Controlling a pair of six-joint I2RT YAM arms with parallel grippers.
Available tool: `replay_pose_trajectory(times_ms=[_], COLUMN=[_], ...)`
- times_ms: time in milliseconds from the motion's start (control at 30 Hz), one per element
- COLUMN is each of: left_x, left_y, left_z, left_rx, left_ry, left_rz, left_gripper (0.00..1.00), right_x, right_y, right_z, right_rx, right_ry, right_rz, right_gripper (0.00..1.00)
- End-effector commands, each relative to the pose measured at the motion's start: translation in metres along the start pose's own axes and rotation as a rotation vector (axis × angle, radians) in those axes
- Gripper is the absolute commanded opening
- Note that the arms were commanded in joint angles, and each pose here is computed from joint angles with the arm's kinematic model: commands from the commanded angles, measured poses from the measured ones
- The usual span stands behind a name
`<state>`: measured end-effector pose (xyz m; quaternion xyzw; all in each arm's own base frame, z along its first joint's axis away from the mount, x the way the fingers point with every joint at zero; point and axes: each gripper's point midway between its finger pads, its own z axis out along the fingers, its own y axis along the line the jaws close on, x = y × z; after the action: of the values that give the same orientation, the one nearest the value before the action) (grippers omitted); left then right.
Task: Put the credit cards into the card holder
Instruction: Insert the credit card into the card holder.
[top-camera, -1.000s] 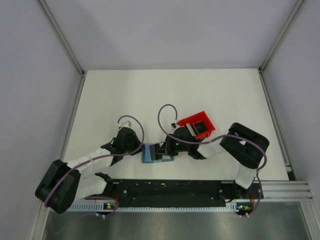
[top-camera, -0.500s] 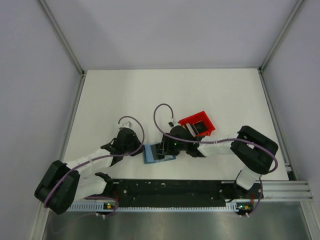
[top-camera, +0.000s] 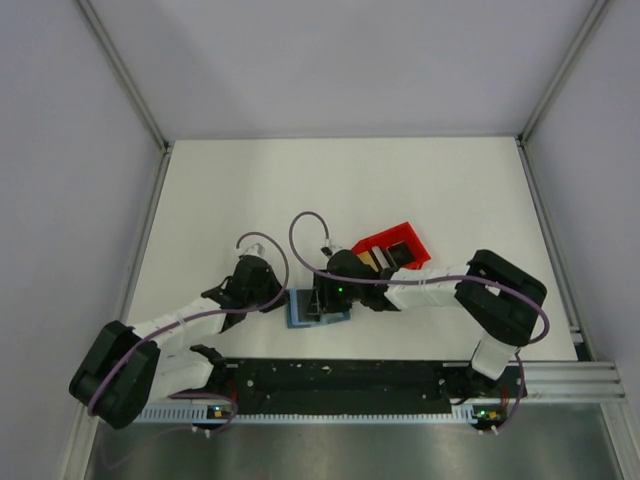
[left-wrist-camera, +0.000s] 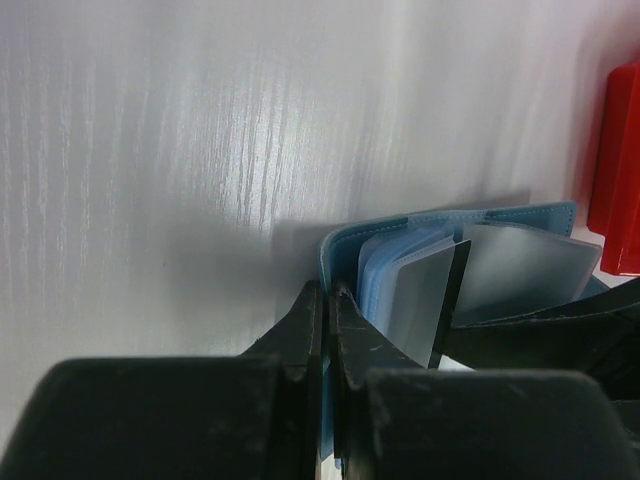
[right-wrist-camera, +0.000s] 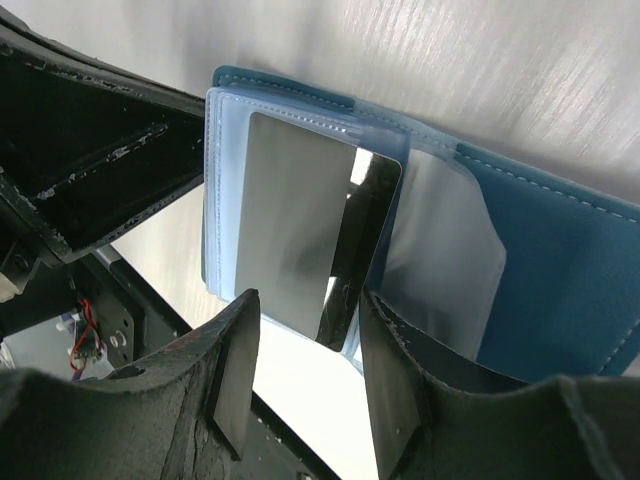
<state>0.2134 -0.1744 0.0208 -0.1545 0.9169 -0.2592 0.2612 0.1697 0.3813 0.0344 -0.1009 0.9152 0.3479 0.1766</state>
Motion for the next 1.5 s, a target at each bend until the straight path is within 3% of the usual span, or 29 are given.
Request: replay_pose_trajectory(times_ms=[0, 167, 333, 700, 967, 1133, 1467], left_x=[0.016, 0.017, 0.019, 0.017, 0.008, 0.0, -0.009], left_y=[0.02, 0.022, 0.022, 0.017, 0.016, 0.012, -0.004], left_z=[0.0, 0.0, 0.0, 0.0, -0.006, -0.009, -0.016], left_rx=[-0.057, -0.058, -0.055, -0.039, -0.063, -0.083, -0.072], left_ry=[0.045, 0.048, 0.054, 0.055, 0.026, 0.017, 0.035], left_rz=[0.013, 0.014, 0.021, 0.029, 0.034, 0.05, 0.069], left_gripper=[0.0, 0.0, 0.0, 0.0, 0.0, 0.0, 0.0], right_x=[-0.007, -0.014, -0.019, -0.024, -0.023, -0.035, -0.093], right_y=[0.028, 0.025, 0.033, 0.051, 0.008, -0.002, -0.011], right_z=[0.001, 0.006, 0.006, 0.003, -0.005, -0.025, -0.107], right_rx=[-0.078, -0.056, -0.107, -0.211, 0.014, 0.108, 0.122], right_ry=[-0.01, -0.043, -0.07, -0.109, -0.112, -0.146, -0.294], right_rz=[-0.037, -0.059, -0.088, -0.129, -0.088, -0.112, -0.085], right_gripper=[0.43, 0.42, 0.32, 0.28, 0.23, 0.38, 0.42])
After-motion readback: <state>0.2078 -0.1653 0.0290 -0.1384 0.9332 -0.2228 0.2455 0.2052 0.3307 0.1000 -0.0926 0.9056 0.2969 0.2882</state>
